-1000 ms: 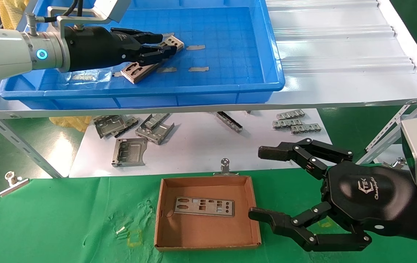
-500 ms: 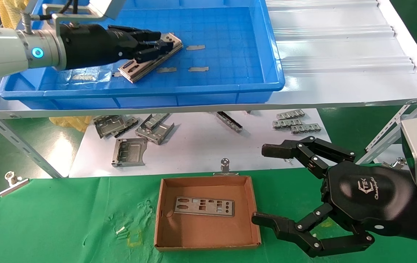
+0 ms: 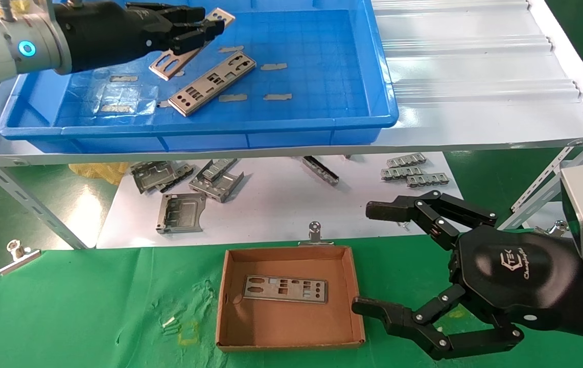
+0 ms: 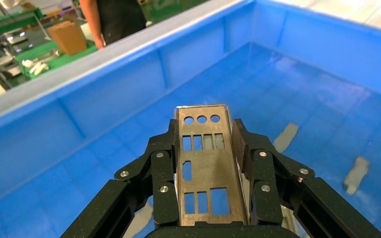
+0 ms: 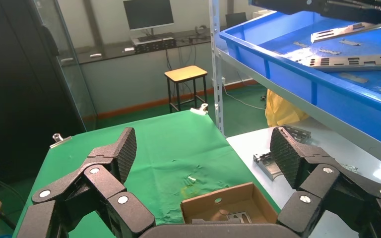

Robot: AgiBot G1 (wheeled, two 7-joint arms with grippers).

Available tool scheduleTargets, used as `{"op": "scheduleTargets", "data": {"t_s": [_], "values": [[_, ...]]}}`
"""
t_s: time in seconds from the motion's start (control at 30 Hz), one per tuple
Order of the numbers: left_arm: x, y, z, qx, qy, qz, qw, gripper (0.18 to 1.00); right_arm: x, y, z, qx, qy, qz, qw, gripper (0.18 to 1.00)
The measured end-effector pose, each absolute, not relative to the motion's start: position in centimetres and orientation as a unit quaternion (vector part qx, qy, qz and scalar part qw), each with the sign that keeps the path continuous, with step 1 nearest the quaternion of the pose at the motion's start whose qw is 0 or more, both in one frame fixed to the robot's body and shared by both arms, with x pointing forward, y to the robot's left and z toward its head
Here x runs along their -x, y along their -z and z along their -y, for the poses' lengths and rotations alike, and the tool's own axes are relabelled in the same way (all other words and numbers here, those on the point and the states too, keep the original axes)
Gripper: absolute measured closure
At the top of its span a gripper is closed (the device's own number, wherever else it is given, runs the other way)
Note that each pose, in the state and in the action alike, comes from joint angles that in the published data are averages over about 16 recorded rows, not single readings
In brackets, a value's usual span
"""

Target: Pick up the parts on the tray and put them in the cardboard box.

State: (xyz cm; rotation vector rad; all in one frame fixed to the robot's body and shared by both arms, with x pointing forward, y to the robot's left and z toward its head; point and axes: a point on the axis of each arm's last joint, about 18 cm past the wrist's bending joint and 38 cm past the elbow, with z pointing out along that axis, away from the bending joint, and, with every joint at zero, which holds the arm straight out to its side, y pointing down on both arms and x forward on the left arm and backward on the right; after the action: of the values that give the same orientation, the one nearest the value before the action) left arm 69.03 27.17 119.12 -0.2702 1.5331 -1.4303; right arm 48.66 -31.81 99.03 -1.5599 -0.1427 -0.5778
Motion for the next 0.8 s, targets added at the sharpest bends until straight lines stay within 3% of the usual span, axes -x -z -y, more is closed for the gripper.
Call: {"op": "scheduleTargets", "data": {"t_s": [0.4,0.8], "values": [[-63.7,-118.6,-26.1,-0.020,0.600,-0.676,0.427,0.757,-48.7,-99.0,31.8,0.692,0.257,0.063,0.671,0.179],[-59.7,-112.6,-24.6,-0.151,0.543,-0.746,0.354,0.757,-48.7,-99.0,31.8,0.692,0.257,0.063,0.671,0.179]]}}
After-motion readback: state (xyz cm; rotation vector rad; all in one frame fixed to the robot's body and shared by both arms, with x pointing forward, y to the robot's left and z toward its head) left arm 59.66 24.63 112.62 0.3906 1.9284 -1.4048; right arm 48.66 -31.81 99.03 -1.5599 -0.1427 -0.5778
